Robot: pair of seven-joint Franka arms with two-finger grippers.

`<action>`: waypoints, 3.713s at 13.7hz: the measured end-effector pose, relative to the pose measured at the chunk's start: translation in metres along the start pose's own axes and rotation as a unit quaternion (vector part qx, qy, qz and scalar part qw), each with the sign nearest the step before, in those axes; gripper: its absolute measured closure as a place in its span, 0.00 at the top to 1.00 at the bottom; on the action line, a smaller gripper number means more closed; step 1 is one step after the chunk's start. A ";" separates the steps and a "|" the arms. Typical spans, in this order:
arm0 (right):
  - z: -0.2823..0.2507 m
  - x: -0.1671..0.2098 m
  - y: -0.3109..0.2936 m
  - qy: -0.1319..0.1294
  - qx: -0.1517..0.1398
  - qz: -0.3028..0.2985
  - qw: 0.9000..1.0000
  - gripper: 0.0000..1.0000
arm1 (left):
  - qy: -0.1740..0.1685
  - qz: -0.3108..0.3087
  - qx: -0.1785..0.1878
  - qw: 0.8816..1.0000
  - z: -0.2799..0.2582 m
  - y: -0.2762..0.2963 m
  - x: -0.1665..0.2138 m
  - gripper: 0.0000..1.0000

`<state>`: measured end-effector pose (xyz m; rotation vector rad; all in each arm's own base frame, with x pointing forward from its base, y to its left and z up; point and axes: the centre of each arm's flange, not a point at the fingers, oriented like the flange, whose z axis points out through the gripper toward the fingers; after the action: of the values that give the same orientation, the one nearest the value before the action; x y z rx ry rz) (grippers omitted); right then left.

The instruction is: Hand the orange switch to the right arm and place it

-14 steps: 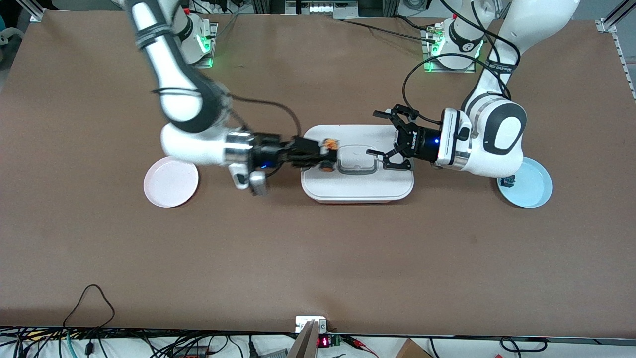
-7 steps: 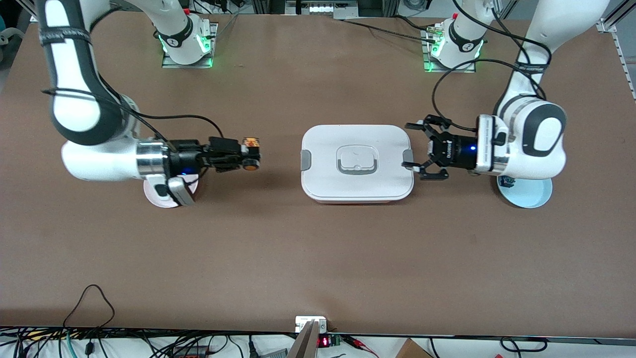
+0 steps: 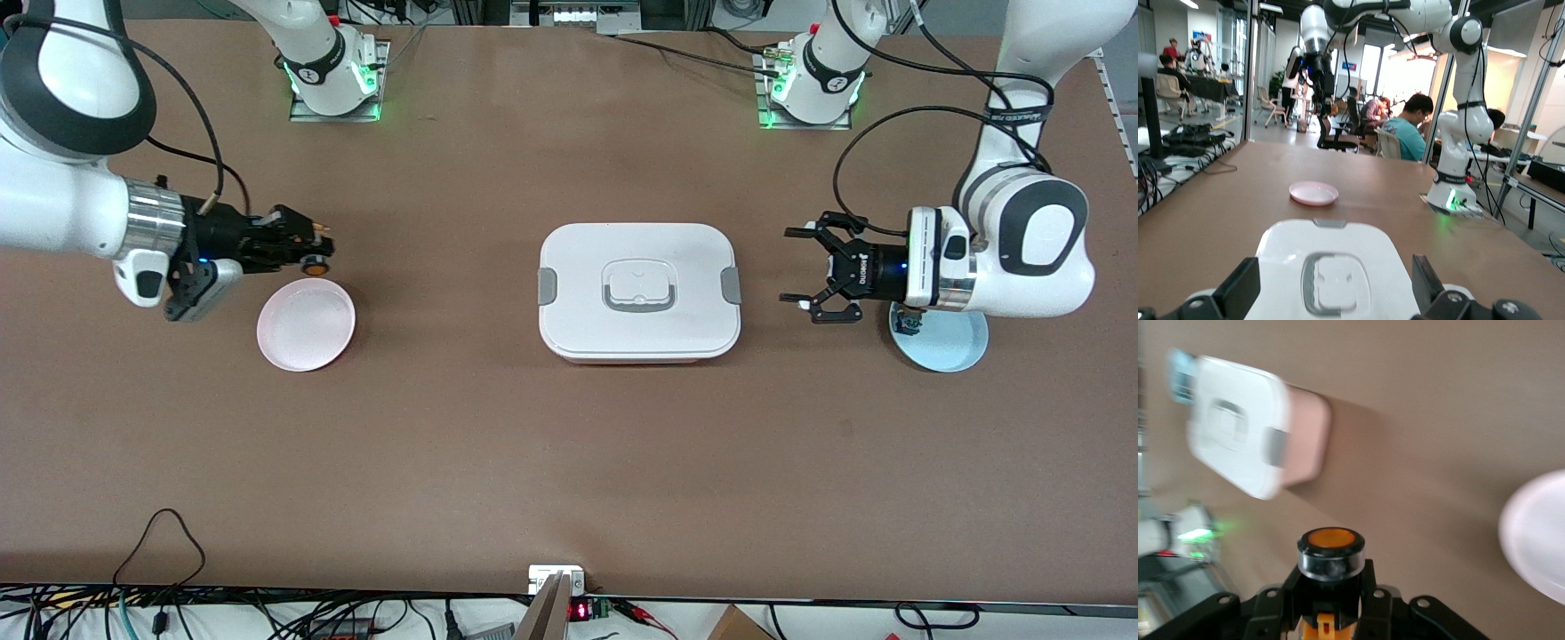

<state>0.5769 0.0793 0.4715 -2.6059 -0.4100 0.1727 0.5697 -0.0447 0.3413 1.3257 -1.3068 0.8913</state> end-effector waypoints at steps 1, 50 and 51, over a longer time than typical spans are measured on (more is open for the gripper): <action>-0.003 -0.004 0.010 -0.006 -0.041 0.008 0.999 0.35 | -0.014 -0.005 -0.004 1.000 -0.006 0.003 -0.002 1.00; -0.125 -0.060 -0.048 0.037 -0.229 0.019 0.972 1.00 | -0.439 -0.588 0.431 0.526 -0.073 0.028 0.195 1.00; -0.122 -0.058 -0.046 0.034 -0.229 0.020 0.973 1.00 | -0.422 -0.594 0.447 0.518 -0.079 0.028 0.206 1.00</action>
<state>0.5341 0.0439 0.6033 -3.0651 -0.4117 -0.0017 0.5818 -0.0101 0.5607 3.1051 -0.0167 -0.3198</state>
